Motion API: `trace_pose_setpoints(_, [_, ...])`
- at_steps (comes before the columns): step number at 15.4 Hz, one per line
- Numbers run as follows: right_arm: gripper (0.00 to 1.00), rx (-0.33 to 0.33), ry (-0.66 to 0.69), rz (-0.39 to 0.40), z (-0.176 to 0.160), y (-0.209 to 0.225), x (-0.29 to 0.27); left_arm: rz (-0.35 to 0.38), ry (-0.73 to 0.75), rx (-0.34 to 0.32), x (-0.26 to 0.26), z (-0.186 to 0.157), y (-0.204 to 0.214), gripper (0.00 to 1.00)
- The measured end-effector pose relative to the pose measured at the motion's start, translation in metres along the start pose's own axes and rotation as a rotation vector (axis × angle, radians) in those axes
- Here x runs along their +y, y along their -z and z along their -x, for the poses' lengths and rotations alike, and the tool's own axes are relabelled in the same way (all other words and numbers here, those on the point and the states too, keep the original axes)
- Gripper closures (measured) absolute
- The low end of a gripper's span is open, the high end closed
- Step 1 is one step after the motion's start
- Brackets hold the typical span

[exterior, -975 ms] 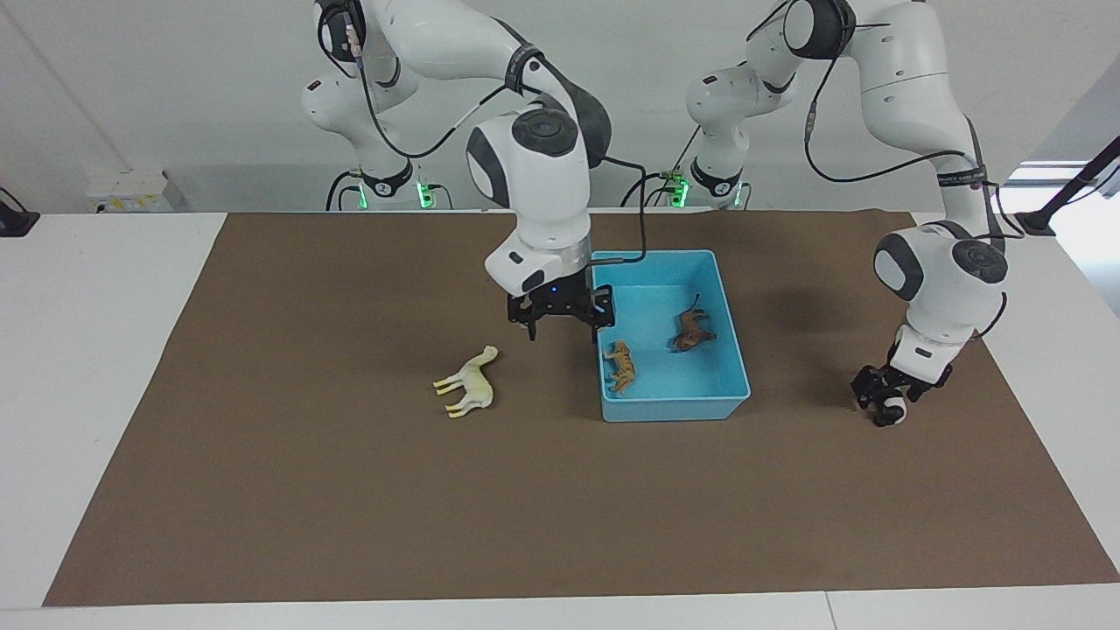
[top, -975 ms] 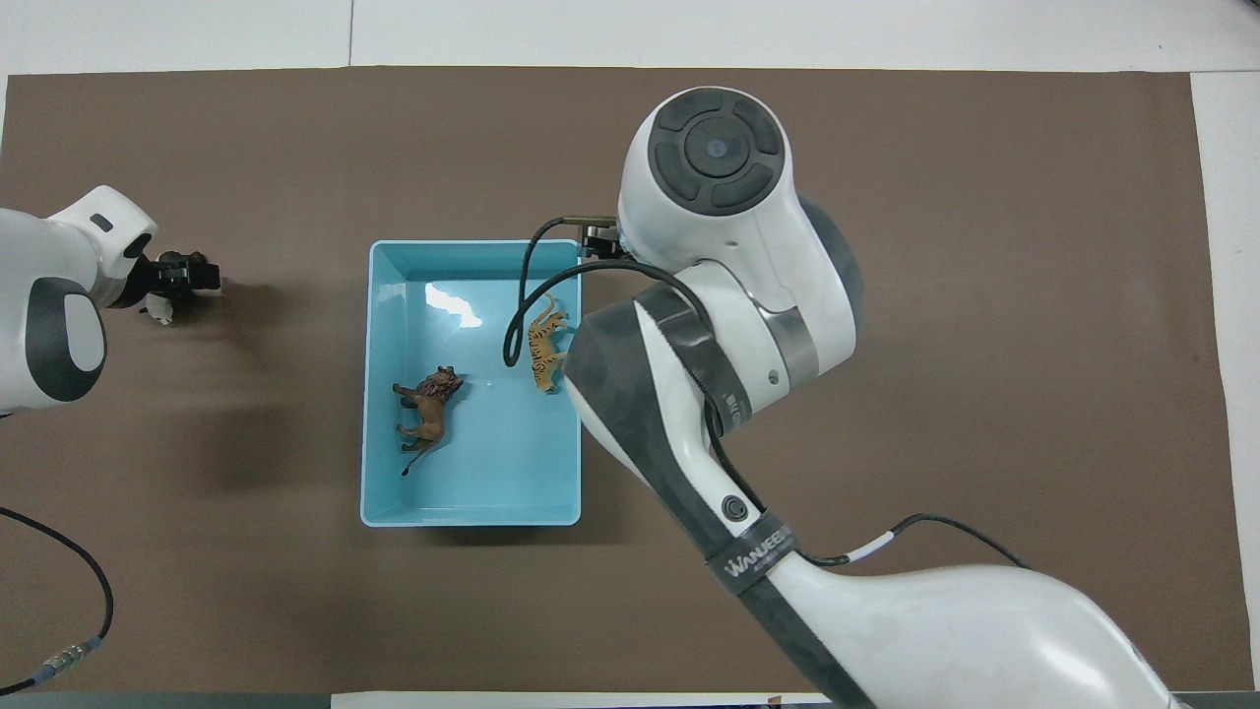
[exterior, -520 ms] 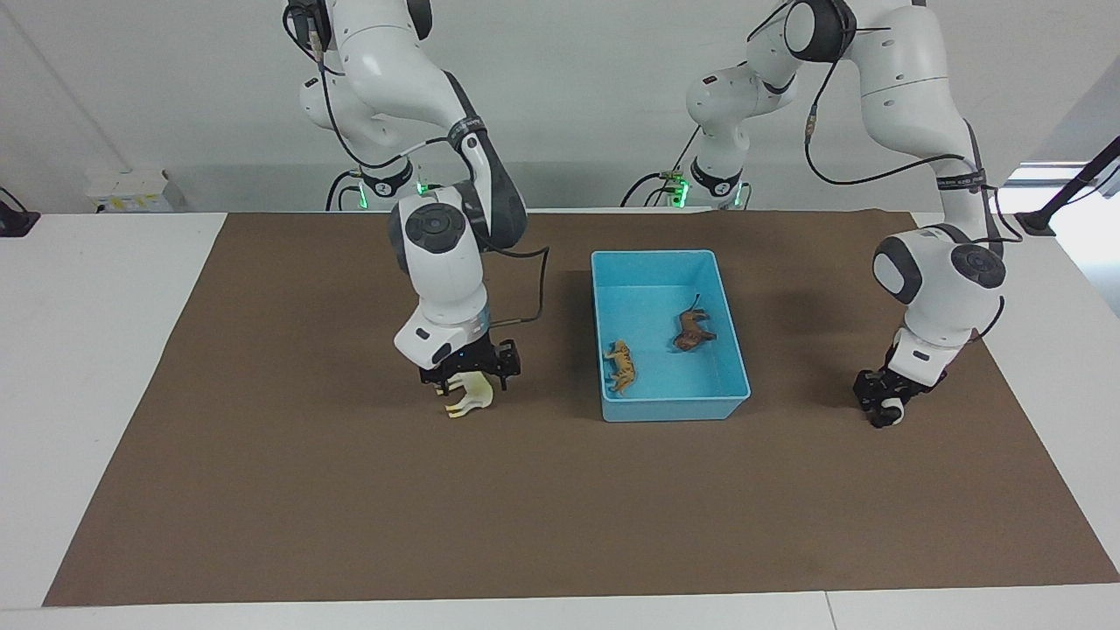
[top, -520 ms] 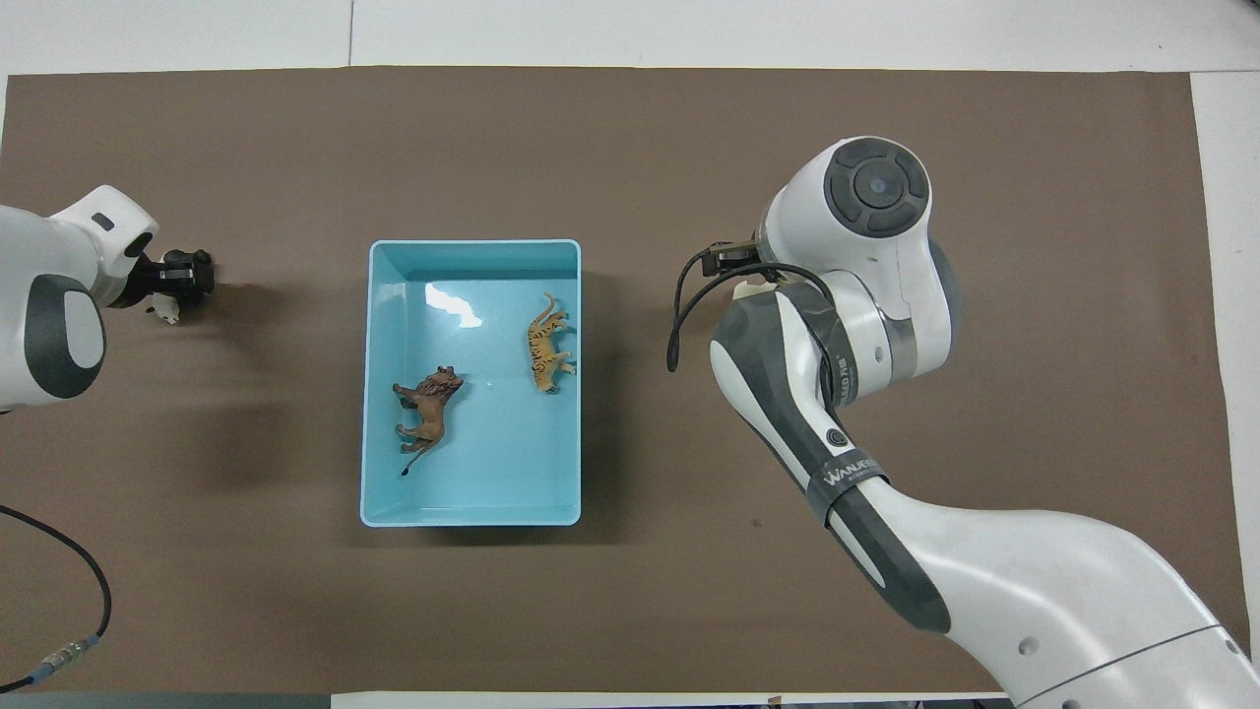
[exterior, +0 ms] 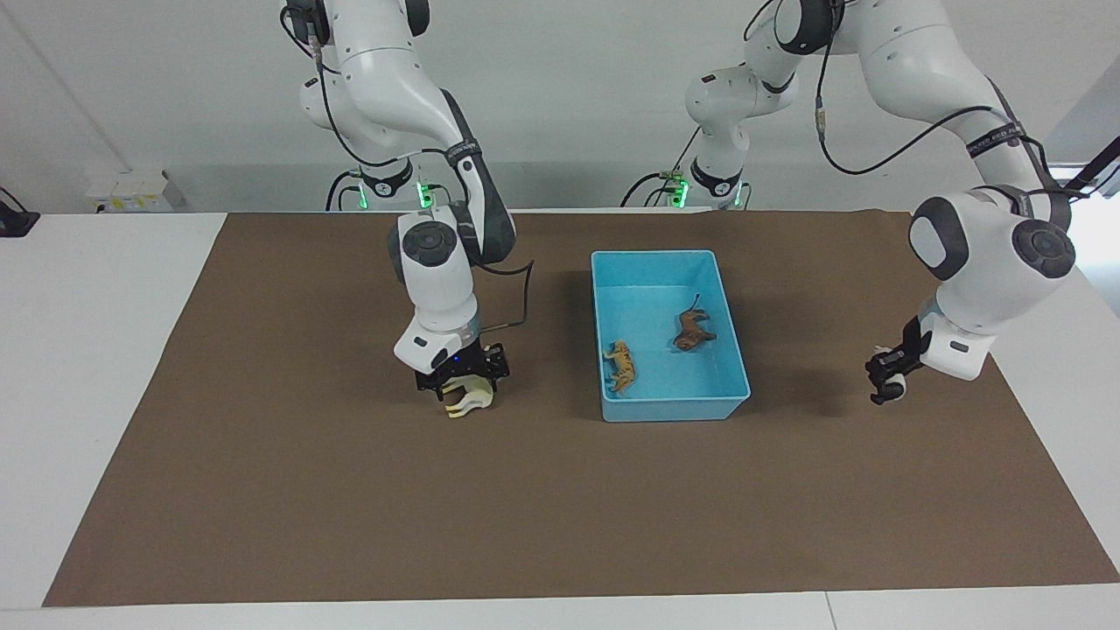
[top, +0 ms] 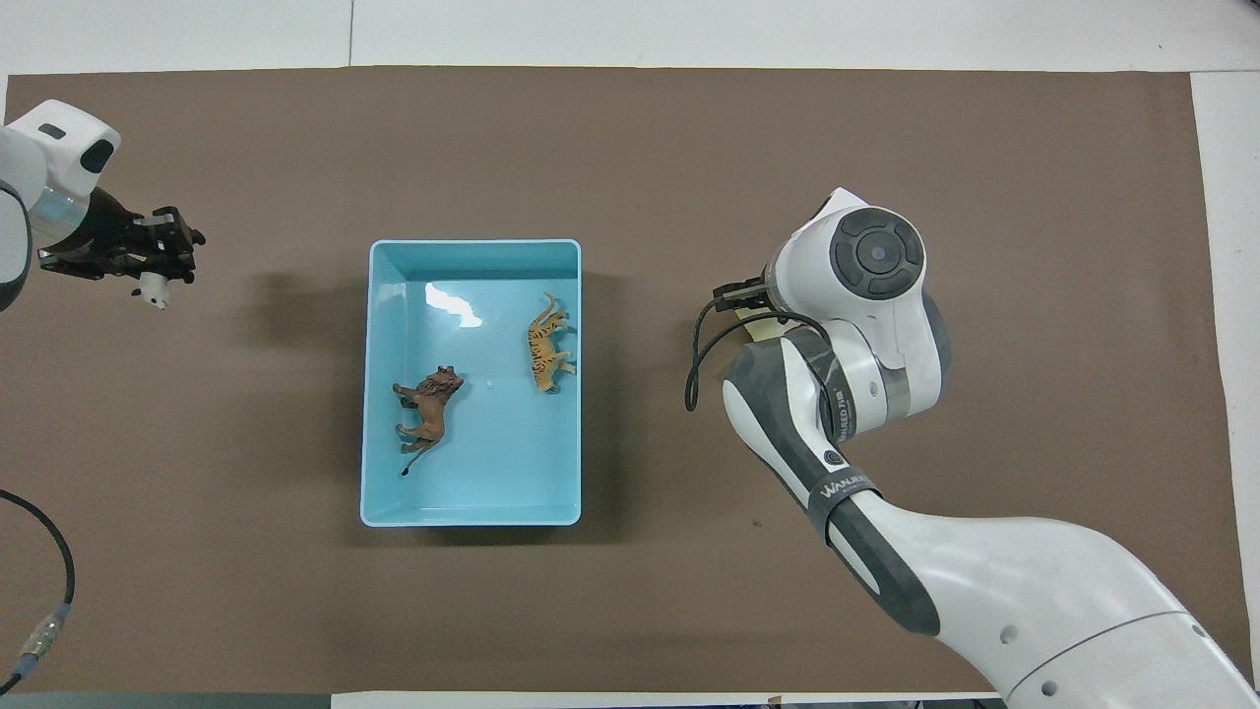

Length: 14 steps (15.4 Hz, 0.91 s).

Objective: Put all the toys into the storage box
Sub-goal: 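Drop the cow in the box while the right gripper reaches the cream horse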

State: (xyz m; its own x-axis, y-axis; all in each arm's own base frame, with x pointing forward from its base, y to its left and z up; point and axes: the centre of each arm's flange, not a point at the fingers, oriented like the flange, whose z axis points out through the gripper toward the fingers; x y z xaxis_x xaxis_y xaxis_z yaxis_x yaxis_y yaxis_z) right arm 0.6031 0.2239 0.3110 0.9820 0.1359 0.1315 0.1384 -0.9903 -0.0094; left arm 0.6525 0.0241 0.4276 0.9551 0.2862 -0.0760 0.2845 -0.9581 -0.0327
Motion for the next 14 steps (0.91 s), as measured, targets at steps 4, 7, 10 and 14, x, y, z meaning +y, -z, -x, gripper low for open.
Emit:
trace_pose_setpoints(4, [0.00,0.011,-0.002,0.000,0.005,-0.008,0.002,-0.011,0.138,-0.069,0.130,0.083,0.030,0.53])
trace_pose_setpoints(7, [0.00,0.037,0.000,0.000,0.015,-0.024,0.004,-0.041,0.205,-0.085,0.208,0.143,0.001,0.53])
trace_pose_setpoints(10, [0.18,0.041,0.003,0.000,0.019,-0.030,0.002,-0.043,0.237,-0.068,0.237,0.178,-0.028,0.47])
trace_pose_setpoints(14, [0.55,0.048,0.001,-0.005,0.018,-0.024,0.001,-0.009,0.297,-0.028,0.204,0.164,0.005,0.04])
